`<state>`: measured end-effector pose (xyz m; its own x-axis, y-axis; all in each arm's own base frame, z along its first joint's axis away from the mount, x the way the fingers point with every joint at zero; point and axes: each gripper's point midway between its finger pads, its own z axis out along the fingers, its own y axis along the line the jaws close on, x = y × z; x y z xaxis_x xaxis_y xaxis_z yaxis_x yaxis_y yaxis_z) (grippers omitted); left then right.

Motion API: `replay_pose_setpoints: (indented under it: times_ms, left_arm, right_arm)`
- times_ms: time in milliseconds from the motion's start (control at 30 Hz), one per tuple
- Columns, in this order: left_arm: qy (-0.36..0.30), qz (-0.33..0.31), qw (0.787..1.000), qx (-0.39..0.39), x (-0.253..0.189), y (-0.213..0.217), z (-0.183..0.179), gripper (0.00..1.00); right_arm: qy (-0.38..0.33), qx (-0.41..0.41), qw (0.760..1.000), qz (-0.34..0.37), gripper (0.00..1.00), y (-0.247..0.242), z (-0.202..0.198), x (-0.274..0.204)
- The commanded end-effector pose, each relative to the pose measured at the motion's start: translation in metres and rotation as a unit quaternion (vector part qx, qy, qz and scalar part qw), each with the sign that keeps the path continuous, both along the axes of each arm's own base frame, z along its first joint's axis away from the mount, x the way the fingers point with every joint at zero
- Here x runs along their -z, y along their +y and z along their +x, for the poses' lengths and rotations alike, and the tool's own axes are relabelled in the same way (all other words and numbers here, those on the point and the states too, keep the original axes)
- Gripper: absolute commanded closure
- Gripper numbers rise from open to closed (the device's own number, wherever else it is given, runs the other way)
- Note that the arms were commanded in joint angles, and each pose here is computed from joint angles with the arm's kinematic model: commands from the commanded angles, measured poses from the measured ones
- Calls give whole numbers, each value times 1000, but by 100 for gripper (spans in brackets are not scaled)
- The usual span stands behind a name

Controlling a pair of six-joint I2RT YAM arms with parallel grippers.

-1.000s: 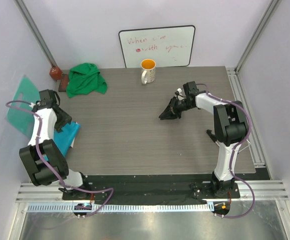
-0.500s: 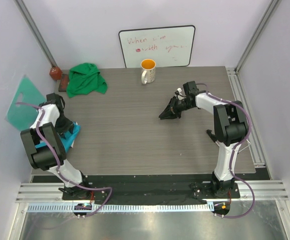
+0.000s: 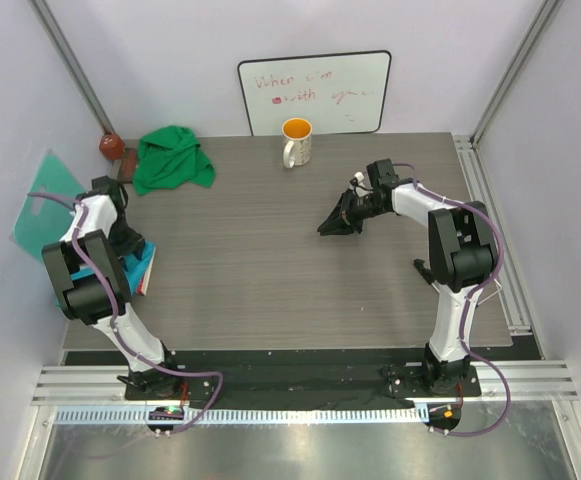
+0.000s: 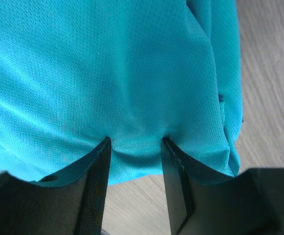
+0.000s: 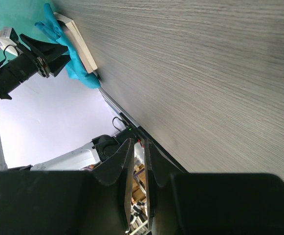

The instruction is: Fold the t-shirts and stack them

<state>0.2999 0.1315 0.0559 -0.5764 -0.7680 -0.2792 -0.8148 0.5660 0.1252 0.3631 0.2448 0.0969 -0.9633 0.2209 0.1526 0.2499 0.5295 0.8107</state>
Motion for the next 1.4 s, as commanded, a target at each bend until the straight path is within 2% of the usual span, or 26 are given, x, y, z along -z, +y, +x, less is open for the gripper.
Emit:
replay_pose_setpoints:
  times_ms: [0, 233, 333, 567, 700, 800, 933, 1033, 1133, 1233, 1367]
  left_arm:
    - [-56, 9, 998, -24, 2, 8, 34, 53]
    - [-66, -2, 998, -20, -2, 2, 37, 52]
    - [-93, -1, 996, -11, -13, -1, 41, 49]
    - [-191, -17, 981, 10, -72, -12, 59, 47]
    - [-278, -18, 960, 38, -132, -31, 66, 44]
    - [-309, -20, 948, 68, -156, -48, 71, 44]
    - [-321, -75, 930, 162, -171, -118, 76, 44]
    - [-301, -123, 902, 283, -160, -219, 66, 43]
    - [-275, -149, 879, 361, -135, -283, 51, 44]
    - [-249, -169, 867, 398, -118, -319, 40, 44]
    - [-232, -178, 860, 418, -109, -338, 40, 44]
  right_arm:
    - [-15, -6, 1000, 14, 81, 6, 5, -12]
    - [-13, -8, 1000, 12, 81, 4, 1, -9]
    - [-10, -8, 1000, 11, 80, 4, -1, -7]
    - [-9, -9, 1000, 12, 80, 3, -3, -6]
    - [-9, -12, 1000, 18, 80, 5, -4, -10]
    - [-9, -12, 1000, 17, 80, 5, -3, -9]
    - [-9, -15, 1000, 16, 80, 7, -3, -6]
    - [-6, -18, 1000, 14, 80, 12, -5, -2]
    - [-10, -29, 999, 13, 80, 21, -6, -2]
    - [-18, -36, 999, 14, 80, 25, -7, -6]
    - [-16, -35, 999, 12, 80, 24, -9, -4]
